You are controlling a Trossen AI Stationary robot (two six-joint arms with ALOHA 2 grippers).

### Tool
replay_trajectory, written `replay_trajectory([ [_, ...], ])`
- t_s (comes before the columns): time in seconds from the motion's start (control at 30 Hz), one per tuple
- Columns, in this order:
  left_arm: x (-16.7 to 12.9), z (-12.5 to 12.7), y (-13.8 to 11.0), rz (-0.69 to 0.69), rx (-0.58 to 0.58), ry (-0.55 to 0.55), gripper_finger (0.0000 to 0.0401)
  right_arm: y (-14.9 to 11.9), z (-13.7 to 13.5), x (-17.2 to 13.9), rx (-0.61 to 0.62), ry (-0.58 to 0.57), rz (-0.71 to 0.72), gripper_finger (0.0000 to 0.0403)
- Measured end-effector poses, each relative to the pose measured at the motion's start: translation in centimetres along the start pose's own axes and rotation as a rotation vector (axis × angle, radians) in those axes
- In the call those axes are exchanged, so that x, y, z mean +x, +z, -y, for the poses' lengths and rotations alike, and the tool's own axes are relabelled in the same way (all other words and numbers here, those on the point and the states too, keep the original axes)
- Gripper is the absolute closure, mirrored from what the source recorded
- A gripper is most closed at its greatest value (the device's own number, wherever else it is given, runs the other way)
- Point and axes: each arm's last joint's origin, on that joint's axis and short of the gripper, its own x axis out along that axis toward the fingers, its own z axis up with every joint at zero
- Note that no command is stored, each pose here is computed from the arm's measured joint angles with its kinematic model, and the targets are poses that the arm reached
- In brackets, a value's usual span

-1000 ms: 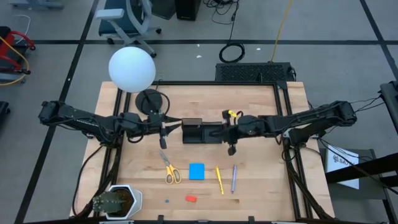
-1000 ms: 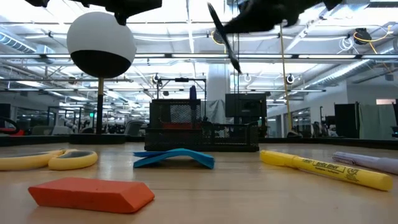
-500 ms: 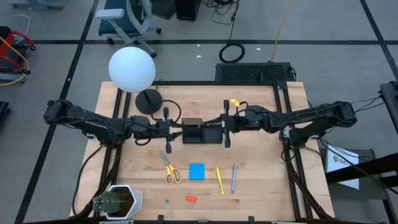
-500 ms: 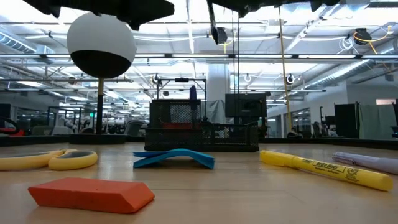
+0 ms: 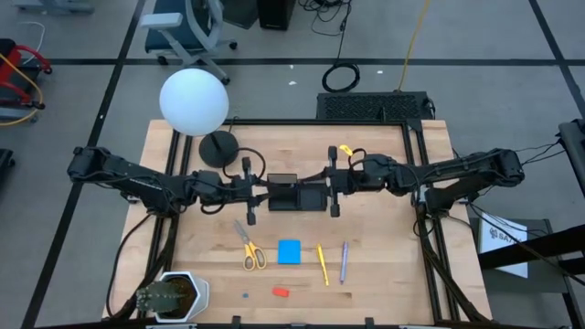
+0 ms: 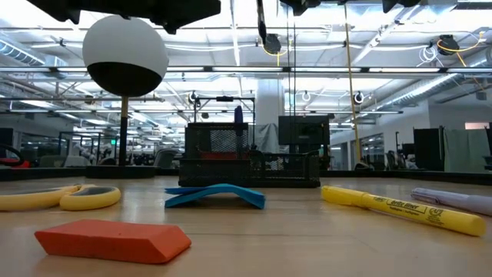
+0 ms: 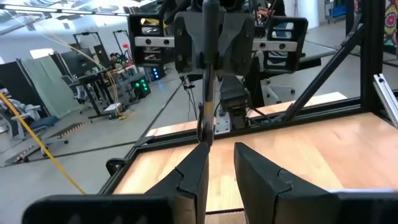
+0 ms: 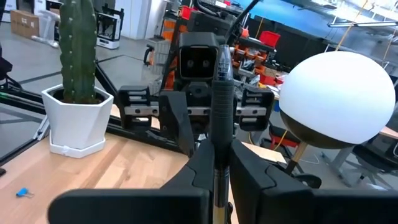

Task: Pick and place office supplies into organizer
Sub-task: Put the black pen into the desk organizer

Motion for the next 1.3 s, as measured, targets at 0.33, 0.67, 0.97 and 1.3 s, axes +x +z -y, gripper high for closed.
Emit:
replay_trajectory([
  [0.33, 0.21, -0.34, -0.31, -0.022, -0.005, 0.053, 0.0318, -0.11, -0.03, 0.00, -0.003, 0.002, -0.012, 0.0385],
  [0.67, 0.20, -0.35, -0.31, -0.024, -0.006, 0.061, 0.0318, -0.19, -0.05, 0.00, -0.003, 0.004, -0.020, 0.0385],
  [0.97, 0.20, -0.35, -0.31, -0.024, -0.016, 0.062, 0.0318, -0.19, -0.05, 0.00, -0.019, 0.004, -0.020, 0.0385],
  [1.3, 0.19, -0.43, -0.33, -0.031, -0.020, 0.089, 0.0295, -0.20, -0.05, 0.00, -0.019, 0.004, -0.021, 0.0385],
])
